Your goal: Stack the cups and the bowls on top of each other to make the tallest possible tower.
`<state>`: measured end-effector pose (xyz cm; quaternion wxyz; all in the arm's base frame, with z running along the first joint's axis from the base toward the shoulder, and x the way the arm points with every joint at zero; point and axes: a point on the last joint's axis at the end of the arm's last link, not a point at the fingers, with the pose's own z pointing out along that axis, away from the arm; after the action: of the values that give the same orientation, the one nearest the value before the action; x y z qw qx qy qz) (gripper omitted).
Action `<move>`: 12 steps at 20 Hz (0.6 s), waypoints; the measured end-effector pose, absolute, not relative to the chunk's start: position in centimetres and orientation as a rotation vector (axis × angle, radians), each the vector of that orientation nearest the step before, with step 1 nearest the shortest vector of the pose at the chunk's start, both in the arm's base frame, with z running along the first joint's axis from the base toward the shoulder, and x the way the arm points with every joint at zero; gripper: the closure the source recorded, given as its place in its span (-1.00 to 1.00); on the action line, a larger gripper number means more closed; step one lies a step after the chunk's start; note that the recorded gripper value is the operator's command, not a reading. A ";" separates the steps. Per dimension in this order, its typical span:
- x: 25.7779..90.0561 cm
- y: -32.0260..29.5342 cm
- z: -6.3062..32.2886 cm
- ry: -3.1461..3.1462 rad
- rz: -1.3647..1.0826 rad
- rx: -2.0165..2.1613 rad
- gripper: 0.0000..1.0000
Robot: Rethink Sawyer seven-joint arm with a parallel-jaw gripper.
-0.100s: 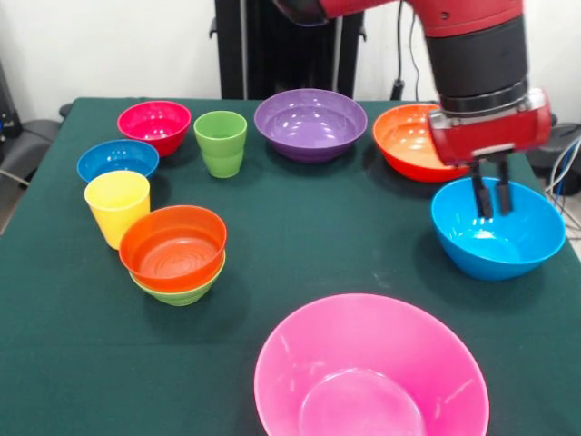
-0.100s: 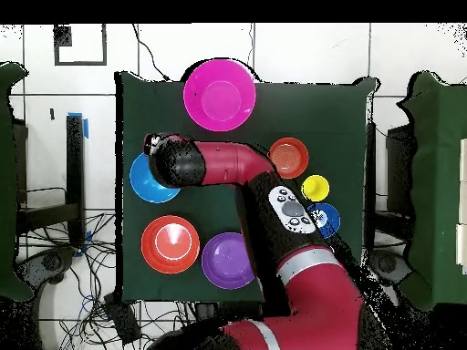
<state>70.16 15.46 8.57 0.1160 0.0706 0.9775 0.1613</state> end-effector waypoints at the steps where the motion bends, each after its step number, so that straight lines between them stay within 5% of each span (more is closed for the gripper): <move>1: 70.1 15.6 8.6 2.863 0.473 0.206 -1.00; 12: 68.7 20.6 8.4 2.884 0.477 0.101 -1.00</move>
<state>68.65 20.60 8.39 0.1081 0.0345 0.9802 0.1621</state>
